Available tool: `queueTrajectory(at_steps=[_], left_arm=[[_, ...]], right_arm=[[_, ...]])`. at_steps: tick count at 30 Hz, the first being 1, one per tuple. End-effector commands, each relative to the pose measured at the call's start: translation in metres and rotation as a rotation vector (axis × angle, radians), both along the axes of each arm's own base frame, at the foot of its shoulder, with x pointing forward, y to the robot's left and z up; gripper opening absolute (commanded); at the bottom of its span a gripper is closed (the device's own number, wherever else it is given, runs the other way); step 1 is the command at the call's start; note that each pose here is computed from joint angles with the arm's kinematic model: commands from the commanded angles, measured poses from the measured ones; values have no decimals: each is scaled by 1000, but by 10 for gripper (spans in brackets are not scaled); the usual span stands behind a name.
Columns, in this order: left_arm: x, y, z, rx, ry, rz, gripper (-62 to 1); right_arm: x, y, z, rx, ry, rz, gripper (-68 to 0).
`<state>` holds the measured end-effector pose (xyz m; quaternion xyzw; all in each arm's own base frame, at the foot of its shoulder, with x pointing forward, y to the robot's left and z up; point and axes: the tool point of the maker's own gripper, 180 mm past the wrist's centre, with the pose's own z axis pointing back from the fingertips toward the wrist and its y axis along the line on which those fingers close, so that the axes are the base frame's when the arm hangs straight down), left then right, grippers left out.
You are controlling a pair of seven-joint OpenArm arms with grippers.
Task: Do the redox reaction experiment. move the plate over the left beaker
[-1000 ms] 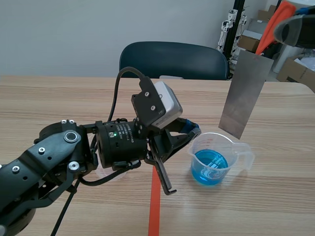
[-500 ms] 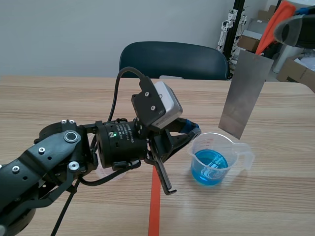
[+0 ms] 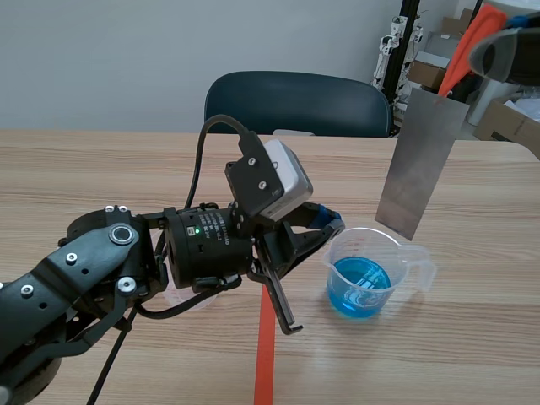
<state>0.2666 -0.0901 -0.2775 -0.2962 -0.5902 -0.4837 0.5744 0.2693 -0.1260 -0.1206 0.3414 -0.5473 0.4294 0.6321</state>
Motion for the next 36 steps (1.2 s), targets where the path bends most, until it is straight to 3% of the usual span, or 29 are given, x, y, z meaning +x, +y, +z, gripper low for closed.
queueTrajectory(at_steps=[1,18,26,31,36], left_arm=[[1,-2,8,-28,-13,-3,-569],[-14,15,3,13,-17,-25,-562],[-28,37,18,23,-56,-1,-320],[-32,59,17,34,-40,53,-220],[-43,85,18,-6,-14,88,-122]], right_arm=[[1,1,15,23,-31,9,-673],[1,1,16,27,-31,10,-673],[1,5,16,45,-31,17,-673],[1,12,12,57,-24,31,-673],[2,18,15,74,-35,42,-673]])
